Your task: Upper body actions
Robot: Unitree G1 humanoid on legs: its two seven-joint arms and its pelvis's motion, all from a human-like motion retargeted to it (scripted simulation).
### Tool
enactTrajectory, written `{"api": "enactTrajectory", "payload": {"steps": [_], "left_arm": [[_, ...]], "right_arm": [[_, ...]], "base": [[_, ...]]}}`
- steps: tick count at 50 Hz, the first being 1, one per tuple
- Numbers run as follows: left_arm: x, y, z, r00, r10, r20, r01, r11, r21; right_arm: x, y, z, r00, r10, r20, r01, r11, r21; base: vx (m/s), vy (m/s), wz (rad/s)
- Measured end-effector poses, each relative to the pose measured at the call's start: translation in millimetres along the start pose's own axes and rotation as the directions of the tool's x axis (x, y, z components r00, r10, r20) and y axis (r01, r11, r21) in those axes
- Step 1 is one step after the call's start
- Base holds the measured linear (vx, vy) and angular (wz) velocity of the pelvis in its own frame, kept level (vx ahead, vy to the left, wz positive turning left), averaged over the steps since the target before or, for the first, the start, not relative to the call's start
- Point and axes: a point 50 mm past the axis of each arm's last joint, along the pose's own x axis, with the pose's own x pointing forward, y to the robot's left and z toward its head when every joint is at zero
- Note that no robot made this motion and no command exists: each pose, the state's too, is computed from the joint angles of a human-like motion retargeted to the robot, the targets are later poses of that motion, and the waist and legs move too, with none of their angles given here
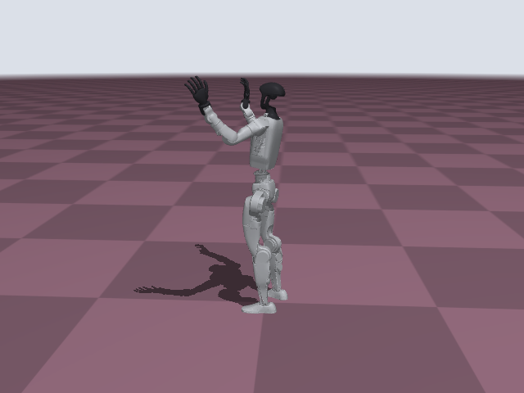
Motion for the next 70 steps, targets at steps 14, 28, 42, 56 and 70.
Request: {"api": "enactTrajectory", "payload": {"steps": [14,28,42,56,70], "left_arm": [[-17,-55,117,0.718,-0.172,0.674,-0.058,0.951,0.305],[-13,-15,29,0.951,0.233,0.204,-0.260,0.958,0.119],[-23,1,3,0.944,0.313,0.101,-0.321,0.944,0.079],[-30,-79,89,0.804,-0.217,0.554,0.119,0.971,0.208],[-21,-48,54,0.927,-0.069,0.369,0.001,0.984,0.180]], "right_arm": [[-9,-13,122,0.626,-0.026,0.780,0.237,0.959,-0.158],[-12,-35,39,0.916,-0.185,0.355,0.268,0.942,-0.200],[-16,-26,24,0.958,-0.201,0.205,0.206,0.979,-0.001],[-15,9,119,0.648,0.016,0.761,0.065,0.995,-0.077],[-14,-2,49,0.902,-0.029,0.430,0.117,0.977,-0.179]], "base": [[0.02,0.01,-0.02],[0.00,0.00,0.00],[0.00,0.00,0.00],[0.00,0.00,0.00],[0.00,0.00,0.00]]}}
